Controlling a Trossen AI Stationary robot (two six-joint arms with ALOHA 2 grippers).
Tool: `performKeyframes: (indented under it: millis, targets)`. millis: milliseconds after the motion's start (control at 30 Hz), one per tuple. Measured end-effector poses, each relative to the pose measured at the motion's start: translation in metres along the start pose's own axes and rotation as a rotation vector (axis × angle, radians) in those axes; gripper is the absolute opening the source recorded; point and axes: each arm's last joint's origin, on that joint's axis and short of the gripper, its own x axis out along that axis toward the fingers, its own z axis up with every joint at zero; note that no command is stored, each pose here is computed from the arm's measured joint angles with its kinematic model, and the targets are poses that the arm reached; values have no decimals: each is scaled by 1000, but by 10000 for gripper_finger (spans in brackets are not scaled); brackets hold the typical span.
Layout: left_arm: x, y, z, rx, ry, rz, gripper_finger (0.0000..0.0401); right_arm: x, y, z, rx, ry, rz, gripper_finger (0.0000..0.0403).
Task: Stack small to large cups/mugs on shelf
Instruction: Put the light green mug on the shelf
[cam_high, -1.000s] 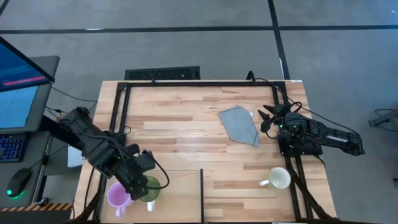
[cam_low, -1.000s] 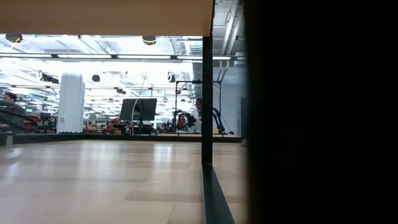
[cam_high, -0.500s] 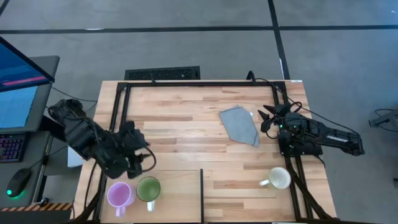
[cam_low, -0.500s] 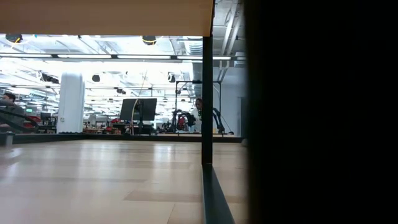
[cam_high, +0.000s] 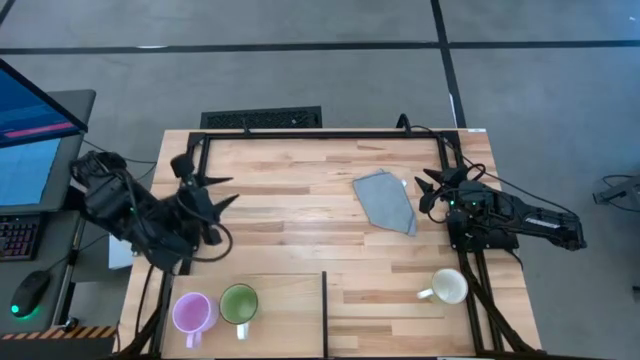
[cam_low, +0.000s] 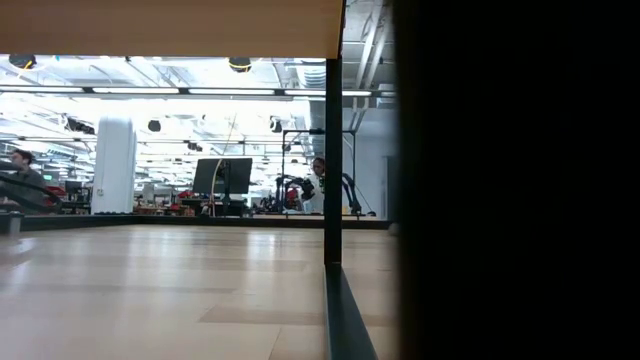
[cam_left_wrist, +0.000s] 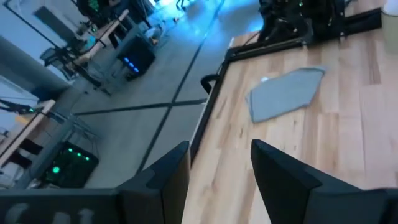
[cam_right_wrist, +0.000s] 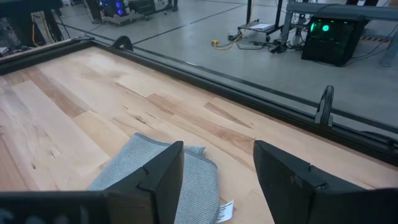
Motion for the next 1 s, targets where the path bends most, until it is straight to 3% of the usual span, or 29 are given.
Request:
performKeyframes:
  millis: [333, 500, 733, 833, 1000]
  targets:
    - [8, 40, -66, -101, -39, 194, 163, 0, 0, 0, -8, -1, -1, 216]
    - [25, 41, -97, -195, -62, 330, 163, 0, 0, 0, -8, -2, -2, 216]
    - [63, 17, -113, -88, -34, 289, 163, 0, -1, 1, -4, -17, -43, 216]
    - [74, 23, -117, -112, -79, 237, 163, 0, -1, 1, -4, -19, -54, 216]
    - [81, 46, -134, -178, -148, 273, 163, 0, -1, 1, -1, -18, -54, 216]
